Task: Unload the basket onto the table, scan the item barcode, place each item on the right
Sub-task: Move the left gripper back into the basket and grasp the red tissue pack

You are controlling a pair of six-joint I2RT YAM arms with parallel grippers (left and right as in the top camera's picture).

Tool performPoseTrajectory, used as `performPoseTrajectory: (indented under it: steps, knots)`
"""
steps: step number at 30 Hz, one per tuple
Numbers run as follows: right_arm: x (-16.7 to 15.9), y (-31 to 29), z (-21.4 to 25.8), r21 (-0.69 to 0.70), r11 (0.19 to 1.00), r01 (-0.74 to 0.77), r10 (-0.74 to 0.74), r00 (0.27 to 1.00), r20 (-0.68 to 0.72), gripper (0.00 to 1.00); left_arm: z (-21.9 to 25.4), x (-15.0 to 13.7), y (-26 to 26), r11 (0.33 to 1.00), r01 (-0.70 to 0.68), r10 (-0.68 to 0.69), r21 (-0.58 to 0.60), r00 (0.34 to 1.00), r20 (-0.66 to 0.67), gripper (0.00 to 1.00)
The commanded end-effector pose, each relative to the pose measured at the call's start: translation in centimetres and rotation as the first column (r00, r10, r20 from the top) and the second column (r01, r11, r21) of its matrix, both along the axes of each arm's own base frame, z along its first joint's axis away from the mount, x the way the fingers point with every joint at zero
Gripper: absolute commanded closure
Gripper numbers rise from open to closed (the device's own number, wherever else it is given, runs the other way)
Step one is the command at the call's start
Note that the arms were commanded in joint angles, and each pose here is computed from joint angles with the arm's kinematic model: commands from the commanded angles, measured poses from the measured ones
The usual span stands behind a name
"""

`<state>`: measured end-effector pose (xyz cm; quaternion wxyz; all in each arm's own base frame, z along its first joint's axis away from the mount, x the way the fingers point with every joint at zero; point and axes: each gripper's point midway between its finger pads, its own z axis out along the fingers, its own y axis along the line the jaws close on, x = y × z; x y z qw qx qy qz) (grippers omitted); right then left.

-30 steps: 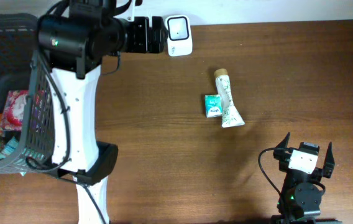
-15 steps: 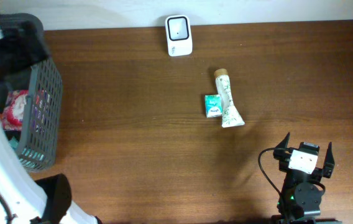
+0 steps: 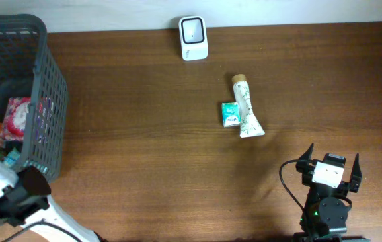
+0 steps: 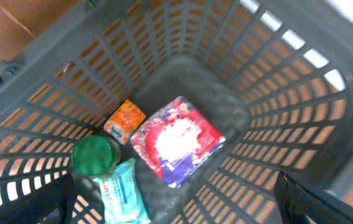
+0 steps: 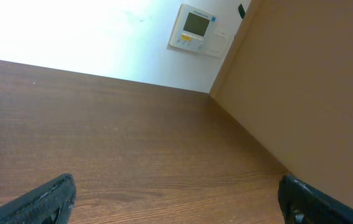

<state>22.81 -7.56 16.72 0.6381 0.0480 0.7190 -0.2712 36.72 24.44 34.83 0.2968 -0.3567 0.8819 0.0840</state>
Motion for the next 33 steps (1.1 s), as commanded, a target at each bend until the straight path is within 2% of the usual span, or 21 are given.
performPoseTrajectory:
  steps: [1, 6, 12, 16, 22, 27, 31, 33]
  knots:
    - [-0.1, -0.3, -0.3, 0.000, 1.000, 0.018, -0.018, 1.000, -0.004, 0.01, -2.5, -0.3, 0.4, 0.999, 0.046, -0.047, -0.012, 0.993, -0.108, 0.01]
    - [-0.1, -0.3, -0.3, 0.000, 1.000, 0.018, -0.018, 1.000, -0.004, 0.01, -4.9, -0.2, 0.5, 0.992, 0.126, -0.129, -0.027, 0.972, -0.199, 0.02]
    - [-0.1, -0.3, -0.3, 0.000, 1.000, 0.018, -0.018, 1.000, -0.004, 0.02, -10.3, 0.2, 0.6, 0.975, 0.196, -0.220, -0.105, 0.922, -0.317, 0.01]
    - [-0.1, -0.3, -0.3, 0.000, 1.000, 0.018, -0.018, 1.000, -0.004, 0.01, -15.3, 1.8, 0.0, 0.924, 0.340, -0.381, -0.178, 0.865, -0.328, 0.01]
    - [-0.1, -0.3, -0.3, 0.000, 1.000, 0.018, -0.018, 1.000, -0.004, 0.01, -21.1, 1.8, 0.0, 0.872, 0.440, -0.489, -0.213, 0.785, -0.379, 0.05]
    - [-0.1, -0.3, -0.3, 0.000, 1.000, 0.018, -0.018, 1.000, -0.004, 0.01, -23.8, 1.7, -0.1, 0.836, 0.504, -0.548, -0.219, 0.737, -0.396, 0.05]
    - [-0.1, -0.3, -0.3, 0.000, 1.000, 0.018, -0.018, 1.000, -0.004, 0.01, -25.2, 2.2, -1.7, 0.740, 0.623, -0.671, -0.253, 0.661, -0.335, 0.05]
    - [-0.1, -0.3, -0.3, 0.000, 1.000, 0.018, -0.018, 1.000, -0.004, 0.01, -25.4, 2.7, -2.2, 0.718, 0.650, -0.694, -0.249, 0.643, -0.324, 0.05]
